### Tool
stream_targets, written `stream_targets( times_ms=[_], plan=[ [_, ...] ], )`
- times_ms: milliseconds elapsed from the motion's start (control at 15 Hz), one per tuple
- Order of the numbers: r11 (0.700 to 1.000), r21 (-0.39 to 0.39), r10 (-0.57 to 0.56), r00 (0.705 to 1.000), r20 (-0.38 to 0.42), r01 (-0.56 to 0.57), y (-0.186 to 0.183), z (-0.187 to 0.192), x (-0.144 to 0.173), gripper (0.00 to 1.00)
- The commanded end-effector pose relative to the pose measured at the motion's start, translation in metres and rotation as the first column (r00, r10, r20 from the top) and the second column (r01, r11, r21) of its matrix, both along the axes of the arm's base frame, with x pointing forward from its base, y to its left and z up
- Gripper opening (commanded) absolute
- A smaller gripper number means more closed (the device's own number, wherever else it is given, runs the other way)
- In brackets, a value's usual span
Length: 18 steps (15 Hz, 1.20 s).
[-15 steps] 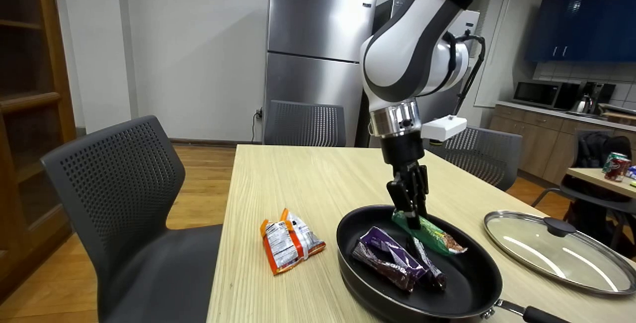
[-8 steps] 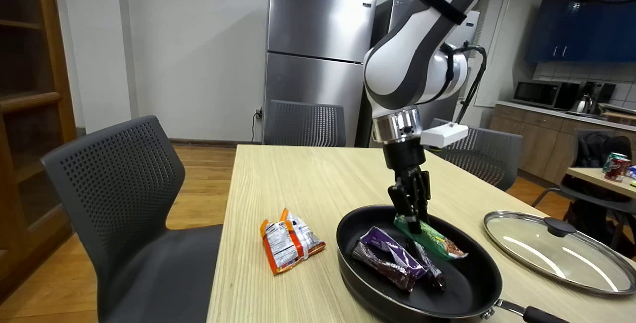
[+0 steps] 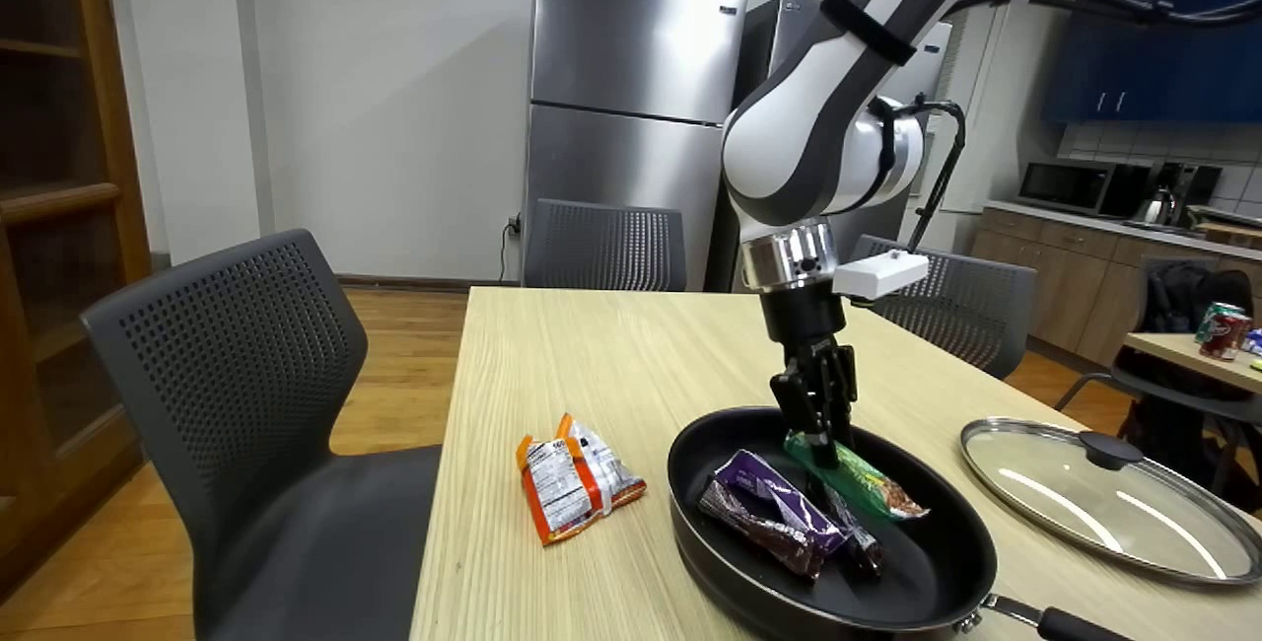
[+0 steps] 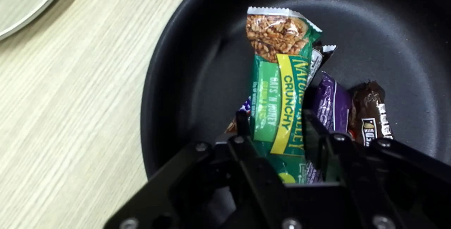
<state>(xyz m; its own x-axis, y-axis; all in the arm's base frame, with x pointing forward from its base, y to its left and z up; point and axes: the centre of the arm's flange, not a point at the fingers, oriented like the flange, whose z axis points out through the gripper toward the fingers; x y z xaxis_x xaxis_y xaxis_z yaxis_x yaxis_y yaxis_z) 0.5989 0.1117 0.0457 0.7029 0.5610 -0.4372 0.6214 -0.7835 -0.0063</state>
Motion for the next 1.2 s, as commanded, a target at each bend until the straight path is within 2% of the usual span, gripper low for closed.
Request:
stream_targets(
  times_ms=[0,267,667,1133],
  plan=[
    [1.000,-0.018,-0.024,1.000,-0.010,0.024,0.001,0.007,0.005,0.72],
    [0.999,-0.022,-0.028,1.000,0.000,0.028,0.002,0.010,0.002,0.99],
    [0.999,-0.020,-0.040,0.999,0.014,0.040,0.001,0.016,-0.003,1.00],
    [0.994,-0.034,-0.104,0.993,0.056,0.106,-0.017,0.034,-0.011,1.00]
  ],
)
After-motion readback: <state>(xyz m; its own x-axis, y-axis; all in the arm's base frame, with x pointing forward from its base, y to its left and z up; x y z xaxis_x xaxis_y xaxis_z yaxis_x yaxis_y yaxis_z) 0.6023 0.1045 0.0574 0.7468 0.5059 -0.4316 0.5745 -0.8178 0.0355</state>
